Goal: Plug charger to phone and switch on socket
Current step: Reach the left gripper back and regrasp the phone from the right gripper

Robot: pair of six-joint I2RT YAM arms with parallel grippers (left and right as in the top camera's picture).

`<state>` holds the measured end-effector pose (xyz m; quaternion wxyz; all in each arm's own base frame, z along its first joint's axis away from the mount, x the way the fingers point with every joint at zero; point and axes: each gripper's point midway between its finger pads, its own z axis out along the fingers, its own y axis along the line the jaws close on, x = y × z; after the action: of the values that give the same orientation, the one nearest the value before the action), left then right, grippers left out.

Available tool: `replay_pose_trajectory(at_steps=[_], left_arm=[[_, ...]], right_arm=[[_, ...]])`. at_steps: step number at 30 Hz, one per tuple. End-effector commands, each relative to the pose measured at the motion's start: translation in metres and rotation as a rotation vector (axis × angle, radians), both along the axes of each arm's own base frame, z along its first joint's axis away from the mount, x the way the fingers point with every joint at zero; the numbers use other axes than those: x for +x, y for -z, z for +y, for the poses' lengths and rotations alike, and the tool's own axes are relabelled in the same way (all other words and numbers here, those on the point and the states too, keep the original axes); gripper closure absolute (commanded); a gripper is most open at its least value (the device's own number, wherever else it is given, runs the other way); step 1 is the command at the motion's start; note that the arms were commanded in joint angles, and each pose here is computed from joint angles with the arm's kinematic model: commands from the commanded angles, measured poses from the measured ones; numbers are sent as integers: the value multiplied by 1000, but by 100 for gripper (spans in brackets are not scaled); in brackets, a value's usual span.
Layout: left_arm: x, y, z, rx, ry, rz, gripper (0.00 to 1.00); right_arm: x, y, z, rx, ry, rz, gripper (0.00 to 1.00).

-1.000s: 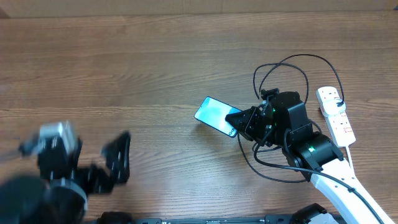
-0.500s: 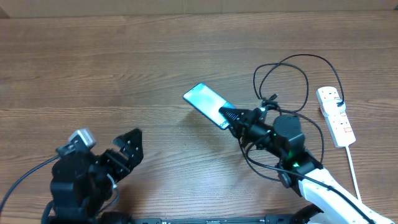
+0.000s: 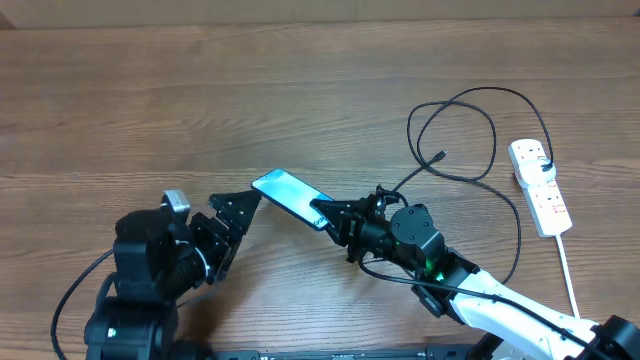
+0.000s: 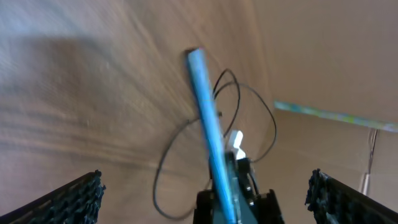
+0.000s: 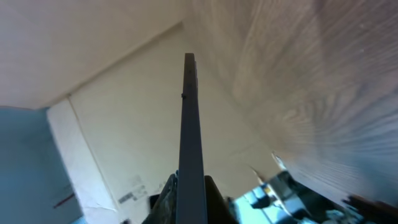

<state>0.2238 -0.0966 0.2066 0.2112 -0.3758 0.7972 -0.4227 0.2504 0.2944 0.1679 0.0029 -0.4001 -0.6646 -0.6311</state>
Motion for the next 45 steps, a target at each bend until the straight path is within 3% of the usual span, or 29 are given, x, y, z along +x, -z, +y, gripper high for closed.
replay_pose_trajectory(at_steps=[1,7,22,45], left_arm=[[-2,9,-12,-124,-2,123,2],[6,16,-13,-161,-40,184,14],[29,2,-16,-231,-69,138,13],[44,29,-26,-208,6,207,14]], right_arm=[[6,-19,0,62,41,-31,96],[7,-28,1,90,39,-60,96],[-20,-27,23,81,-33,-67,96],[-21,-28,24,70,-31,-94,96]])
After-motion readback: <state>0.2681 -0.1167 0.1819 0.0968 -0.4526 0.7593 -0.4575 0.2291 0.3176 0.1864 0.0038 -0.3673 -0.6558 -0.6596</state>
